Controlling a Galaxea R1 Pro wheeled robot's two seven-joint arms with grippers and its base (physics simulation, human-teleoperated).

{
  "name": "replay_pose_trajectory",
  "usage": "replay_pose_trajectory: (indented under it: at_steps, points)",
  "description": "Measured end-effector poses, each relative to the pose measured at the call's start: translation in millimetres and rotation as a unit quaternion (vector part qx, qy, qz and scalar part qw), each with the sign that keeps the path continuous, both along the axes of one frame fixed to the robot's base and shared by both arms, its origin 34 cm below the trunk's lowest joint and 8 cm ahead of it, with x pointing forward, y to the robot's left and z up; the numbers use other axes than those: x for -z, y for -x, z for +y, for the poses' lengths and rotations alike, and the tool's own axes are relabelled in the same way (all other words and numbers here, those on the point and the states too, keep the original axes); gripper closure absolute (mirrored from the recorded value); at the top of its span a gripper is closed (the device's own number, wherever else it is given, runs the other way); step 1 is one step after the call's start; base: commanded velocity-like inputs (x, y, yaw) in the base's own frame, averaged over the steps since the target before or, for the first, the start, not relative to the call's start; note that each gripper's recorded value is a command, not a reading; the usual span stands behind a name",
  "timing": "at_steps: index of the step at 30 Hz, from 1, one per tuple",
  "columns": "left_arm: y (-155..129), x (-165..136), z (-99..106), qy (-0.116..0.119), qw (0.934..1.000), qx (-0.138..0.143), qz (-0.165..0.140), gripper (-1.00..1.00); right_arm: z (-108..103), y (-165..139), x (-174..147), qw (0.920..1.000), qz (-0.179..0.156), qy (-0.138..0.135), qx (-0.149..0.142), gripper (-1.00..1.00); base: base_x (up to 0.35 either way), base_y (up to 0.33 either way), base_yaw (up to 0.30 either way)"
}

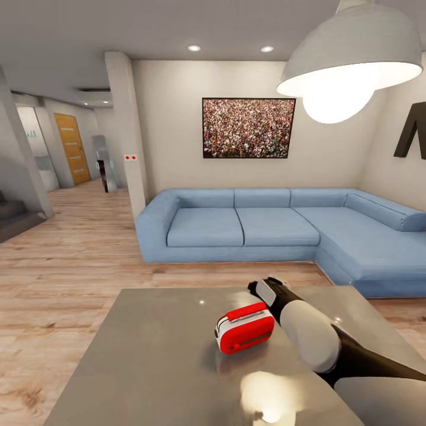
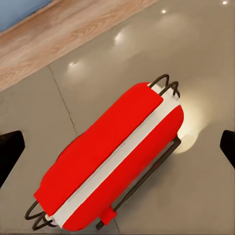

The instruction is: Turn on the radio receiver that's on the table in the living room.

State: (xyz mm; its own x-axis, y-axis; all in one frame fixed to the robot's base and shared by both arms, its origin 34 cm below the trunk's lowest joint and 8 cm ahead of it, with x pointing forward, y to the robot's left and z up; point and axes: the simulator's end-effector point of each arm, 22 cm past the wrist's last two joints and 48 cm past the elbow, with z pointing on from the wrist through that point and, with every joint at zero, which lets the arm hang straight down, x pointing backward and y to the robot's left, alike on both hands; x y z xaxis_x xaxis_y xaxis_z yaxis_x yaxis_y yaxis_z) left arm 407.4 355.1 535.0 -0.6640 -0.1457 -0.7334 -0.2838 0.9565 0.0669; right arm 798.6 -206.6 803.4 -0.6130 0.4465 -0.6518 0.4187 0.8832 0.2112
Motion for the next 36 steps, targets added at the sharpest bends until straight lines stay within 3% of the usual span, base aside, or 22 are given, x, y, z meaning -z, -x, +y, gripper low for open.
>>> replay_pose_trajectory:
  at_steps: [4, 8, 13, 22, 28, 36]
  points:
    - [0, 0, 0, 0.0, 1.0, 0.0, 0.0, -1.0, 3, 0, 1, 0.9999, 0.0, 0.007, -0.01, -1.0, 0.0, 0.0, 0.0]
    - [0, 0, 0, 0.0, 1.0, 0.0, 0.0, -1.0, 2, -1, -2, 0.9981, -0.002, 0.048, -0.037, -1.0, 0.0, 0.0, 0.0]
    - [0, 0, 0, 0.0, 1.0, 0.0, 0.0, -1.0, 2, -4, -5, 0.9968, -0.007, 0.064, -0.048, -1.0, 0.0, 0.0, 0.0]
    - [2, 2, 0, 0.0, 1.0, 0.0, 0.004, -1.0, 3, -5, -1, 0.9967, -0.006, 0.063, -0.051, -1.0, 0.0, 0.0, 0.0]
    - [5, 4, 0, 0.0, 1.0, 0.0, 0.009, -1.0, 22, -10, 3, 0.9958, -0.017, 0.036, -0.083, -1.0, 0.0, 0.0, 0.0]
    - [9, 8, 0, 0.0, 0.9999, 0.0, 0.015, -1.0, 28, -12, 10, 0.9949, -0.016, 0.029, -0.095, -1.0, 0.0, 0.0, 0.0]
